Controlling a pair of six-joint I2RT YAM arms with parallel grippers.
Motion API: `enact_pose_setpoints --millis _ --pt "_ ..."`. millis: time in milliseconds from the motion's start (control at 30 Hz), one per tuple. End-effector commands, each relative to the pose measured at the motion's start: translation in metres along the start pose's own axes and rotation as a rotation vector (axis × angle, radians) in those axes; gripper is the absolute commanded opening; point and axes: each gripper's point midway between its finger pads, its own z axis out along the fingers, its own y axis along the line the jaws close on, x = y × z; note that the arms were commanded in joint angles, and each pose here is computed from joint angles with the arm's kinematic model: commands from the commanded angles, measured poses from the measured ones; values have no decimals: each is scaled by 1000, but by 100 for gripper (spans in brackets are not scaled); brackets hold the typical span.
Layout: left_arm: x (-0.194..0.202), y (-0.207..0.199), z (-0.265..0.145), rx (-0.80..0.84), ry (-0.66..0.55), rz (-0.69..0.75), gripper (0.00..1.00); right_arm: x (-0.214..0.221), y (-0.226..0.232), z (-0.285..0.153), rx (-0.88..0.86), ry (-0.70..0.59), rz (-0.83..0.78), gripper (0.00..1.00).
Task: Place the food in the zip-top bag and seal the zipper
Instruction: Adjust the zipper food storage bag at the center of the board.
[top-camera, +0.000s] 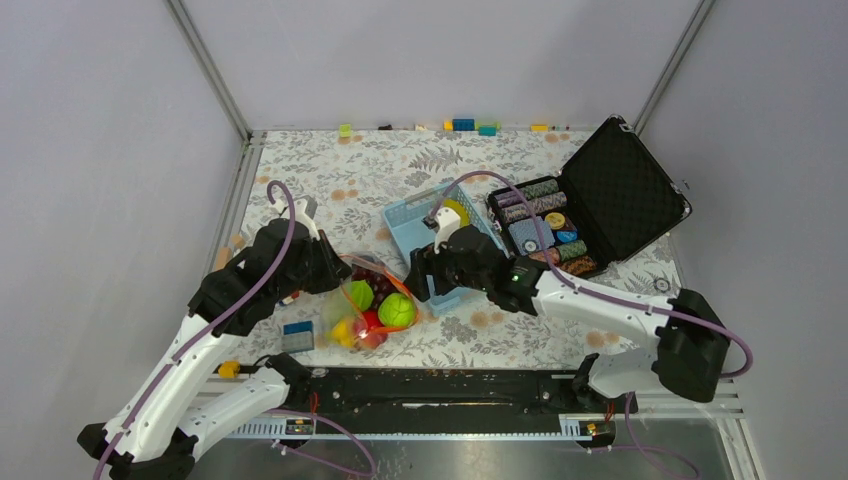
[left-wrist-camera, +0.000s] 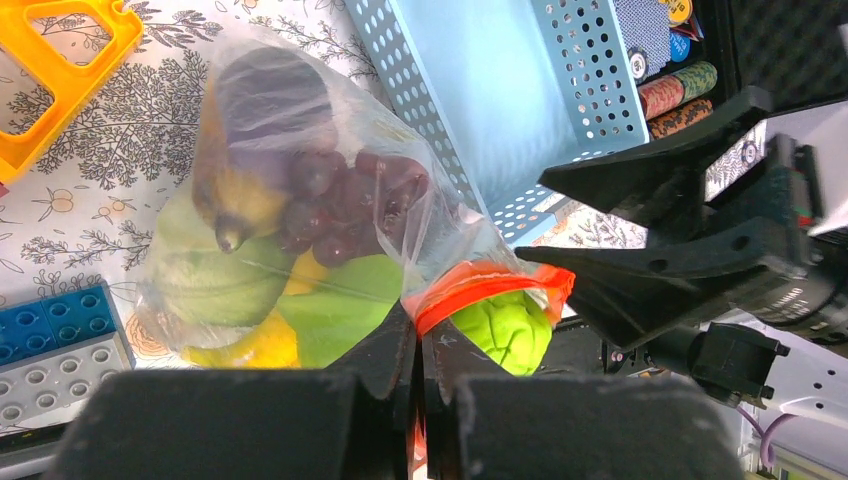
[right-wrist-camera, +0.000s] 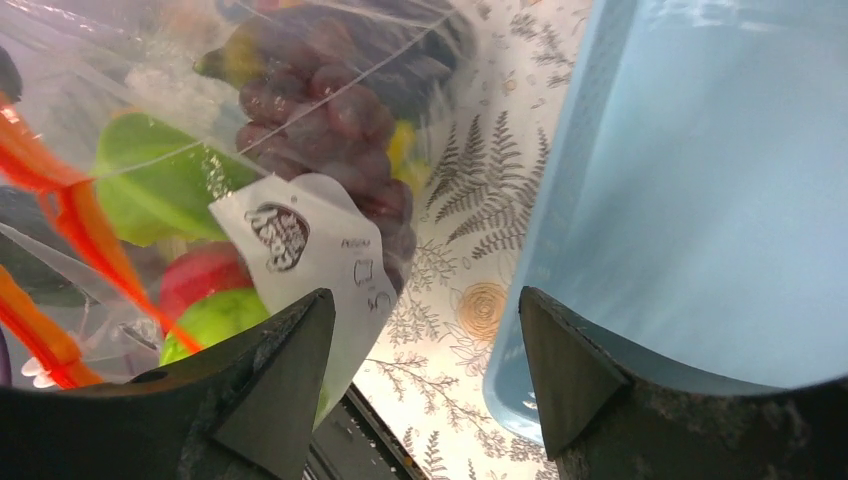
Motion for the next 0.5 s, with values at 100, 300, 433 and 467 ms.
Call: enact_pose_setpoints --millis 100,300,433,467 --pt "-20 -24 -5 109 -82 1 0 -44 1 -45 15 -218 -45 76" --pt "-20 -26 -3 117 -75 5 0 -42 20 -38 -102 -211 -97 76" --pt "-18 -28 -1 123 -63 7 0 -46 19 -21 -77 -189 -99 75" --pt "-18 -28 -1 124 -63 7 0 -48 18 -17 -69 -190 -98 75"
